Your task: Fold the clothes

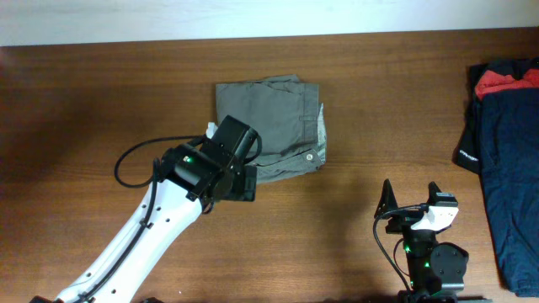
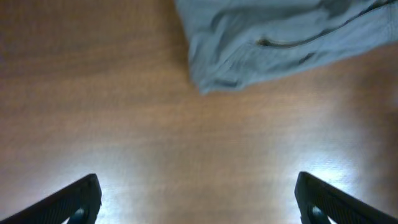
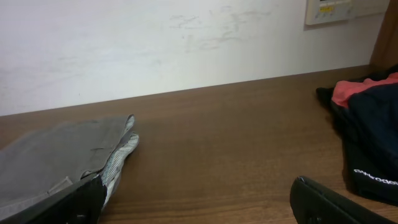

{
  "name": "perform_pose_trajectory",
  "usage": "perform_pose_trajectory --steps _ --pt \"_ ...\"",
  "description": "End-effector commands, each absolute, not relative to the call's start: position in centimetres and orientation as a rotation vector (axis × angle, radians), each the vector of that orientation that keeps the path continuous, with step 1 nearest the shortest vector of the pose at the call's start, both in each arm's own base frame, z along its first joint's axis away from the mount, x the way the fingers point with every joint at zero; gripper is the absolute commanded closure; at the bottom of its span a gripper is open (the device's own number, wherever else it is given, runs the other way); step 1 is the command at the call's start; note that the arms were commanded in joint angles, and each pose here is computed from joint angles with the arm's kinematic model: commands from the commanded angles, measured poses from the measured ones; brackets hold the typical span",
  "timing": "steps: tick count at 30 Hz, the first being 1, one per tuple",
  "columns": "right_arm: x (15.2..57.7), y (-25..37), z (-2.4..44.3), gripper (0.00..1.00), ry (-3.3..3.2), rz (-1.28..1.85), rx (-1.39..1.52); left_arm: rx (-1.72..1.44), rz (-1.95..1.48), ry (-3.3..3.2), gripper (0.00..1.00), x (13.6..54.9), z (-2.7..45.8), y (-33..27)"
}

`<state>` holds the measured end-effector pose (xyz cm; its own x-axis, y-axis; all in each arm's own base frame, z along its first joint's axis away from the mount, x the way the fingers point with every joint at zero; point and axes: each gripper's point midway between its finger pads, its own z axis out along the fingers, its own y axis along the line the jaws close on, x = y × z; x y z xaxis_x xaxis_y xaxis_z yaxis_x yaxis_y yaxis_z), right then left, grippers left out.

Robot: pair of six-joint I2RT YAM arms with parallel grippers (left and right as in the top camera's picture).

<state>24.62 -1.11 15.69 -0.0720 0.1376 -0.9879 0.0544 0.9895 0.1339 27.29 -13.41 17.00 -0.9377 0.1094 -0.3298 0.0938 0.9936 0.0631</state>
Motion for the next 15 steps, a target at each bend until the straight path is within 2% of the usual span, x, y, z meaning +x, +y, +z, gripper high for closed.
perform_pose_trajectory --steps 1,5,8,15 --pt "24.6 -1.5 15.5 0.01 1.643 0.051 0.165 0.129 0.014 2.73 0.01 28.0 18.3 -13.7" --pt "24.6 -1.5 15.5 0.01 1.643 0.051 0.165 0.236 -0.037 2.597 0.01 28.7 20.6 -13.7" --pt "24.6 -1.5 15.5 0.01 1.643 0.051 0.165 0.197 -0.044 2.546 0.01 28.5 21.4 -11.9" --pt "24.6 -1.5 15.5 0.01 1.643 0.051 0.165 -0.029 -0.067 2.496 0.01 26.0 19.0 -5.9"
